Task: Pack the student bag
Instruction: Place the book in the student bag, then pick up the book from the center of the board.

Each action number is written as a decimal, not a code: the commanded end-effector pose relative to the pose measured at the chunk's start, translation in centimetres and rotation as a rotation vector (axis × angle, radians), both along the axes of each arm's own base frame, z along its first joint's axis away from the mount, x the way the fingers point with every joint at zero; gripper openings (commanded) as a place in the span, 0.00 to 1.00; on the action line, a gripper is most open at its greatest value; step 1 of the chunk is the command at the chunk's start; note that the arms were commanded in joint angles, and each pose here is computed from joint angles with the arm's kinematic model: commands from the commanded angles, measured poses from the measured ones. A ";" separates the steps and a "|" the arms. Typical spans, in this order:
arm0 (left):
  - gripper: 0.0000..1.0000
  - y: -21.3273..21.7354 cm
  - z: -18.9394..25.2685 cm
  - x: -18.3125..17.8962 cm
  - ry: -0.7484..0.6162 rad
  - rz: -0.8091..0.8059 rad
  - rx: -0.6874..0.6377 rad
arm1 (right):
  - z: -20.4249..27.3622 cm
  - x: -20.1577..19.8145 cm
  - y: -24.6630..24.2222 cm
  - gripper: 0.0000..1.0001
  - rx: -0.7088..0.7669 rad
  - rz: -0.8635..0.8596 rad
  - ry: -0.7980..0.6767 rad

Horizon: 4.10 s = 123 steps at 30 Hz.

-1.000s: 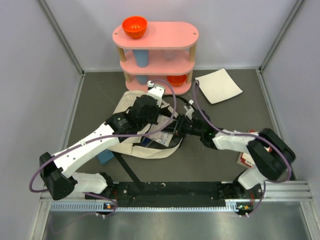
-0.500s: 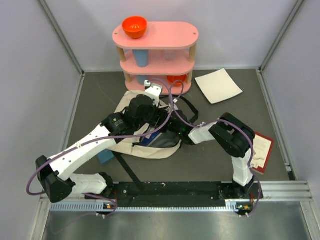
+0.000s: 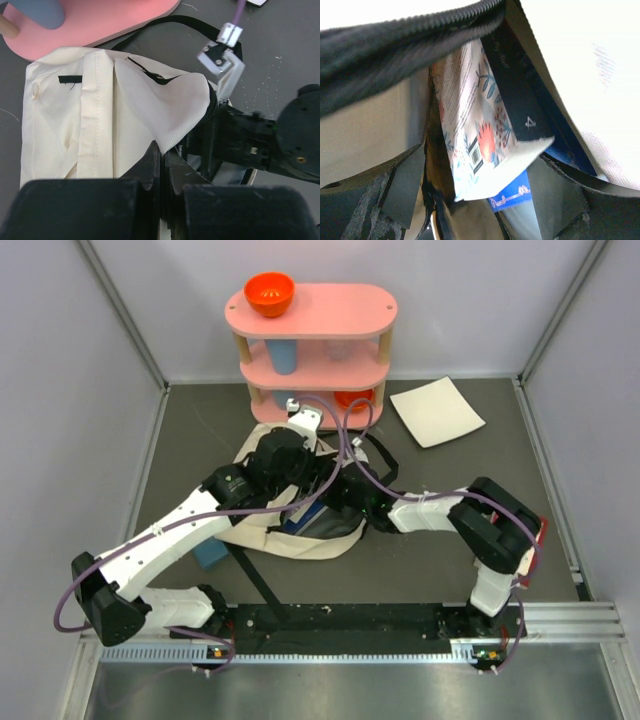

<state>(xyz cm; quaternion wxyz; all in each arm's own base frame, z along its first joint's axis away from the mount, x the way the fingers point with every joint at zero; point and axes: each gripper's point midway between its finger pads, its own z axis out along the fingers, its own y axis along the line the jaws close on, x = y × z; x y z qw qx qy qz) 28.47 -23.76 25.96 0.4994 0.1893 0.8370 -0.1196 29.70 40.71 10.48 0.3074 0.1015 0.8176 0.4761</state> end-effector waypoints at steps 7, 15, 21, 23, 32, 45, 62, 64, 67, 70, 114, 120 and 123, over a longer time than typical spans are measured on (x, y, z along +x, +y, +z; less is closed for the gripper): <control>0.00 -1.0 2.7 0.9 -0.071 -0.006 -0.120 | 1.2 -2.0 -2.7 0.57 -0.064 0.000 -0.017; 0.00 -1.3 2.4 0.6 -0.059 -0.021 -0.133 | 2.0 -0.5 1.2 0.28 -0.023 0.083 -0.030; 0.04 -0.9 1.8 0.7 -0.051 -0.005 -0.123 | 4.8 -1.0 -3.5 0.41 -0.099 -0.027 -0.117; 0.18 -0.9 2.1 0.7 -0.055 -0.004 -0.131 | 4.2 -1.5 -6.9 0.48 -0.217 -0.096 -0.115; 0.69 -4.2 4.7 0.6 -0.074 -0.133 -0.243 | 3.8 -4.4 -25.8 0.84 -0.529 -0.520 0.004; 0.99 -12.5 5.2 -1.3 0.039 -0.489 -0.396 | 1.1 -9.0 -47.3 0.99 -0.708 -1.026 0.390; 0.99 -14.8 2.0 -2.6 0.171 -0.588 -0.426 | -3.1 -12.8 -57.2 0.99 -0.792 -1.295 0.665; 0.99 -15.0 1.8 -2.4 0.181 -0.588 -0.426 | -3.5 -12.6 -57.9 0.99 -0.794 -1.314 0.658; 0.99 -15.3 1.5 -2.4 0.198 -0.594 -0.430 | -5.0 -11.2 -57.7 0.99 -0.713 -1.294 0.629; 0.99 -15.6 1.2 -2.5 0.210 -0.600 -0.431 | -6.8 -10.9 -57.2 0.99 -0.681 -1.256 0.641; 0.92 -28.6 -18.7 -1.7 0.735 -0.556 -0.504 | -7.3 -6.7 -38.3 0.93 -0.184 -0.515 0.343; 0.85 -28.7 -19.8 -1.8 0.749 -0.554 -0.490 | -8.3 -6.5 -37.7 0.91 -0.161 -0.487 0.374; 0.71 -29.1 -19.5 -2.3 0.759 -0.582 -0.495 | -8.3 -6.2 -37.4 0.87 -0.142 -0.471 0.373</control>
